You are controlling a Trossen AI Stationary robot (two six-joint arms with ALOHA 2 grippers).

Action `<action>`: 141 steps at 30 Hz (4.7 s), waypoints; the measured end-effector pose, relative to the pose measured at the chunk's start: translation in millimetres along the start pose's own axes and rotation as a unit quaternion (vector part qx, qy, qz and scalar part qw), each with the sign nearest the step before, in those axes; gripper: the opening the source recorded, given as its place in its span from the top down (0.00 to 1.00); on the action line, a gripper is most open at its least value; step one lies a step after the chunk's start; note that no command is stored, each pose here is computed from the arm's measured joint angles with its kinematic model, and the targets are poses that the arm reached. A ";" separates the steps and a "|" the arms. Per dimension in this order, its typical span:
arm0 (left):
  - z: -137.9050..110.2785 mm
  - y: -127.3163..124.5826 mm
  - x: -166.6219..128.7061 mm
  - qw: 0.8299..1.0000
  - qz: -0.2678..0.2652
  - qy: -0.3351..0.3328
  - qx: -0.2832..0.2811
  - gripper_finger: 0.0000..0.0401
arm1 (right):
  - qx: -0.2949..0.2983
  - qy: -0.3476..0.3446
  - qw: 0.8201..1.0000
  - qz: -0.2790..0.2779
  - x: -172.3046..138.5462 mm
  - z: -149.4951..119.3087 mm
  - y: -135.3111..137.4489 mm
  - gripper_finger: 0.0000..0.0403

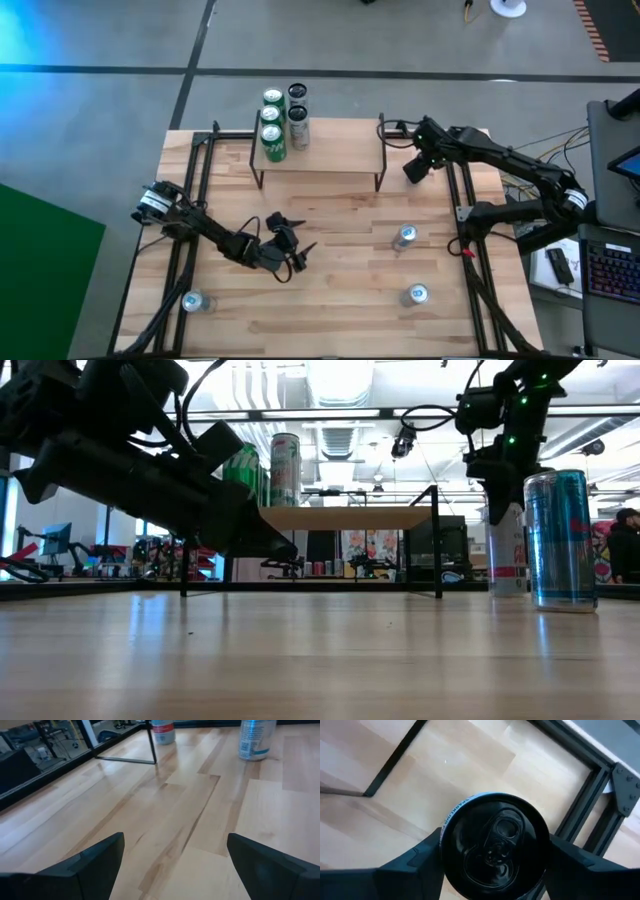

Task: Place canned beverage on shelf
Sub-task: Put the white soda can on the shelf aligned with other white soda cans

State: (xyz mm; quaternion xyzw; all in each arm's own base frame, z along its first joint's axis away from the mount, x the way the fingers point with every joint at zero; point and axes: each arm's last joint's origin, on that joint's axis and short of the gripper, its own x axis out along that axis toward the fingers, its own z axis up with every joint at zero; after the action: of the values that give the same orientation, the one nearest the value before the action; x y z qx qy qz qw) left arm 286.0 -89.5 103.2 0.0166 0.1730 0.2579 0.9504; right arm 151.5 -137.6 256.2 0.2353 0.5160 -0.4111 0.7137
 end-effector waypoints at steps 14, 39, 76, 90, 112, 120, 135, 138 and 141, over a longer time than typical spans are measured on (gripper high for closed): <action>0.3 1.0 0.1 1.000 0.015 -0.004 0.000 0.16 | 0.005 -0.037 0.994 0.104 -59.9 -24.1 32.9 0.37; 0.3 0.4 -0.6 1.000 0.015 -0.005 -0.020 0.16 | -0.125 -0.024 0.988 0.089 -57.9 -28.1 214.3 0.36; 15.2 -22.4 -3.9 0.998 -0.051 0.000 -0.022 0.16 | -0.158 -0.059 0.978 0.124 -62.8 2.2 277.7 0.23; 47.3 -22.3 9.5 0.991 -0.042 -0.105 -0.078 0.16 | -0.157 -0.201 0.962 0.099 -129.5 -22.2 234.2 0.23; 53.2 -54.3 63.7 0.987 0.073 -0.125 -0.072 0.16 | -0.099 -0.200 0.968 0.111 -100.2 -93.5 158.8 0.23; 60.4 -48.1 73.2 0.984 0.076 -0.131 -0.096 0.16 | -0.106 -0.222 0.959 0.143 -101.0 -98.0 153.4 0.23; 48.6 -39.5 89.5 0.986 0.070 -0.109 -0.100 0.35 | -0.148 -0.245 0.944 0.162 -104.4 -100.0 165.5 0.23; 49.0 -39.3 89.9 0.988 0.068 -0.108 -0.081 0.39 | -0.167 -0.255 0.937 0.168 -101.9 -101.1 168.7 0.23; 50.4 -41.1 90.0 0.993 0.032 -0.107 -0.039 0.39 | -0.238 -0.264 0.918 0.179 -89.9 -110.1 175.2 0.23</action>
State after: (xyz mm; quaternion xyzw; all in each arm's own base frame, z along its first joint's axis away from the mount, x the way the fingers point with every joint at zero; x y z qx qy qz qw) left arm 395.5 -77.6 116.8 0.0124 0.0598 0.2920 0.9545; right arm 225.4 73.6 285.0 0.0298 0.3409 -0.1890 0.9204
